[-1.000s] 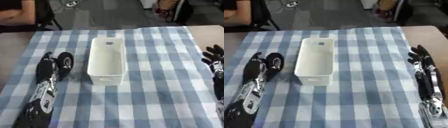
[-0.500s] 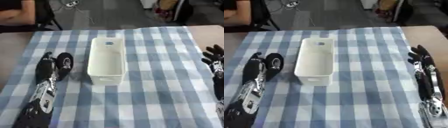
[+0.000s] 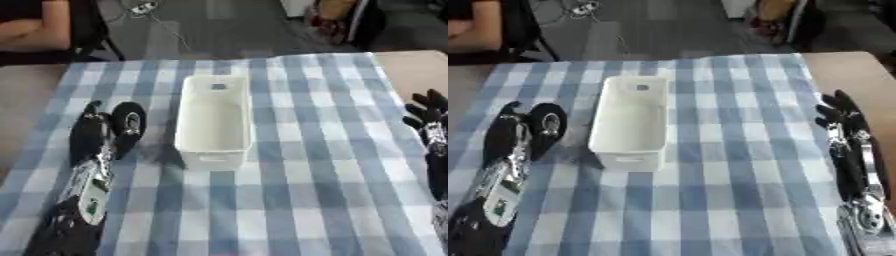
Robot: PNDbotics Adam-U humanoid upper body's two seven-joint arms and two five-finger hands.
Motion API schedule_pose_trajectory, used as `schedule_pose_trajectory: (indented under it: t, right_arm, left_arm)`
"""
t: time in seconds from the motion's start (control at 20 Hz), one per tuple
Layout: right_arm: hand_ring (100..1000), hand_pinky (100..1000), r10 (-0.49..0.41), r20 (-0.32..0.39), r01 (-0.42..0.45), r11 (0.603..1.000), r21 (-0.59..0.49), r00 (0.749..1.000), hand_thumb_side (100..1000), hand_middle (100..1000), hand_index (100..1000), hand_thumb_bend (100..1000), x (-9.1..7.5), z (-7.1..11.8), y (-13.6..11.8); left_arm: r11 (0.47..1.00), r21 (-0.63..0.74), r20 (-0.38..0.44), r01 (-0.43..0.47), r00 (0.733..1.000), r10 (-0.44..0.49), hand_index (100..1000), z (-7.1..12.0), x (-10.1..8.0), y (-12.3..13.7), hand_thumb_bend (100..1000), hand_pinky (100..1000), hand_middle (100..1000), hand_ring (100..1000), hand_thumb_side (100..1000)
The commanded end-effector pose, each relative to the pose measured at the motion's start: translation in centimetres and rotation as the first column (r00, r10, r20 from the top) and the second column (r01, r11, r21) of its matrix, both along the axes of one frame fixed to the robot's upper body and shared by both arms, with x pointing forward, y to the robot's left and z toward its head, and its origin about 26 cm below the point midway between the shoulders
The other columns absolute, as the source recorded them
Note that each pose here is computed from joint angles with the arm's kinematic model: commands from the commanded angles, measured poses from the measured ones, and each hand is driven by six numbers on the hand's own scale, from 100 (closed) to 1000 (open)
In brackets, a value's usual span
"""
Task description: Pick up objects on the table and place them in the box.
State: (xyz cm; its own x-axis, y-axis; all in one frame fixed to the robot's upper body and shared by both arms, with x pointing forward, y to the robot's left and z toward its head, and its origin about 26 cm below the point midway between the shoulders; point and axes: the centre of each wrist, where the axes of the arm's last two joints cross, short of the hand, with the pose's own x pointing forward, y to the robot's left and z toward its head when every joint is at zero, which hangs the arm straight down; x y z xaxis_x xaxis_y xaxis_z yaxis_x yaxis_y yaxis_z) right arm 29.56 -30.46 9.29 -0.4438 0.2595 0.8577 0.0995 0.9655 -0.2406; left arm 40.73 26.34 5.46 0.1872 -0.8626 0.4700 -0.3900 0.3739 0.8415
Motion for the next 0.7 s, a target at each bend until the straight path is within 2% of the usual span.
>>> schedule_pose_trajectory:
  t: [0.05,0.35,0.7]
  right_arm:
    - [877,867,-0.005,0.015,0.006,1.0,-0.017,1.0,706,868,967,100,-0.1,0.5,-0.4]
    - [877,867,-0.004,0.015,0.004,1.0,-0.018,1.0,705,868,967,100,-0.1,0.5,-0.4]
    - [877,867,-0.002,0.014,0.002,1.0,-0.019,1.0,705,868,967,100,-0.1,0.5,-0.4]
  left_arm:
    - [1.0,-0.022,0.12,0.005,0.993,-0.002,283,3.2,0.4,0.2,100,832,919,890,544]
    - [0.999,-0.006,0.247,0.047,0.968,-0.044,282,6.7,0.1,-0.7,100,836,908,891,543]
    - [0.99,0.056,0.305,0.126,0.942,-0.137,282,9.4,0.1,-2.3,100,842,894,892,535]
